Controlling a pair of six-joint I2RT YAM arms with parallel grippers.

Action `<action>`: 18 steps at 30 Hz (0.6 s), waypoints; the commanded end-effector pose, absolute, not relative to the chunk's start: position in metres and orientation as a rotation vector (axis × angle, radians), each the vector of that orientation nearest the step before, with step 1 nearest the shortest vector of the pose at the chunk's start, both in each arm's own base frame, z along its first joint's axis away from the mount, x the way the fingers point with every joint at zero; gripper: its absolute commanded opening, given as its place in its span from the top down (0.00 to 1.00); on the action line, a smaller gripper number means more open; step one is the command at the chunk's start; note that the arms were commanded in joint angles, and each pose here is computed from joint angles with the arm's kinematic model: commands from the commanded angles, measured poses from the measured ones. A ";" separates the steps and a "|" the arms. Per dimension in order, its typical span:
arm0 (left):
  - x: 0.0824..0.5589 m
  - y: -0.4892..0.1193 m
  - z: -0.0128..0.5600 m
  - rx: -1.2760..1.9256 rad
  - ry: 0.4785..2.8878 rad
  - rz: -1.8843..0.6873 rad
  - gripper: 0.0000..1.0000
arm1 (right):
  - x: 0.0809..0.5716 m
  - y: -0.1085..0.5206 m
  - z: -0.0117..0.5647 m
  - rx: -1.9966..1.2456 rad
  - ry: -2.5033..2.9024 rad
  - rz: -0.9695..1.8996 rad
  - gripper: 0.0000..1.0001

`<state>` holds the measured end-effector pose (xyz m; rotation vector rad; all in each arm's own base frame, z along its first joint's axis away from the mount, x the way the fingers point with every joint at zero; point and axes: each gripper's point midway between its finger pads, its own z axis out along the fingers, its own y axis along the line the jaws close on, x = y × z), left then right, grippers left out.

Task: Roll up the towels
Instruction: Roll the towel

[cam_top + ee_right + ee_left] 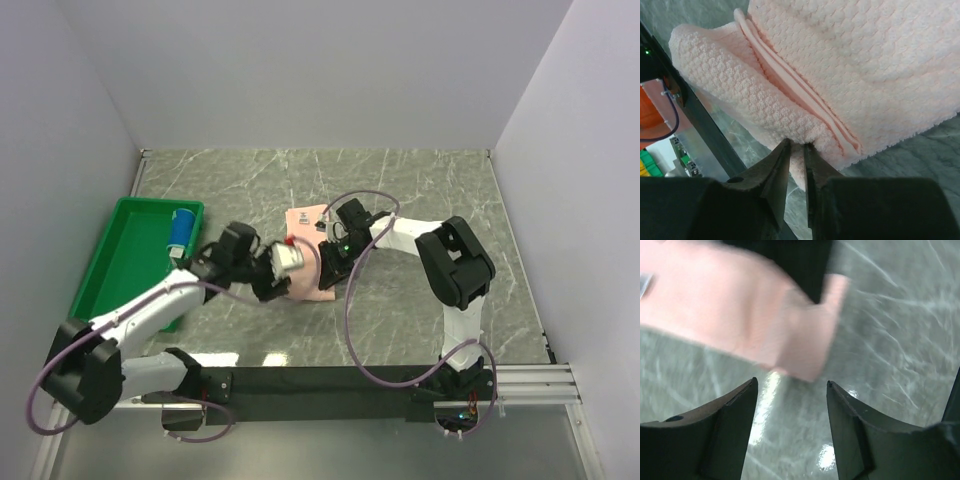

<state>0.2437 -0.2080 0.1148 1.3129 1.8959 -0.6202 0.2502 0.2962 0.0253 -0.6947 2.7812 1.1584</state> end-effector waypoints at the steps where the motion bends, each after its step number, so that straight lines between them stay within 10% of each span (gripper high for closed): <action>1: 0.248 -0.219 0.112 1.546 1.620 -0.327 0.36 | 0.255 0.293 0.015 -0.729 2.803 1.106 0.77; 18: 0.238 -0.276 0.036 1.833 1.416 0.041 0.38 | 0.252 0.295 0.016 -0.745 2.808 1.130 0.78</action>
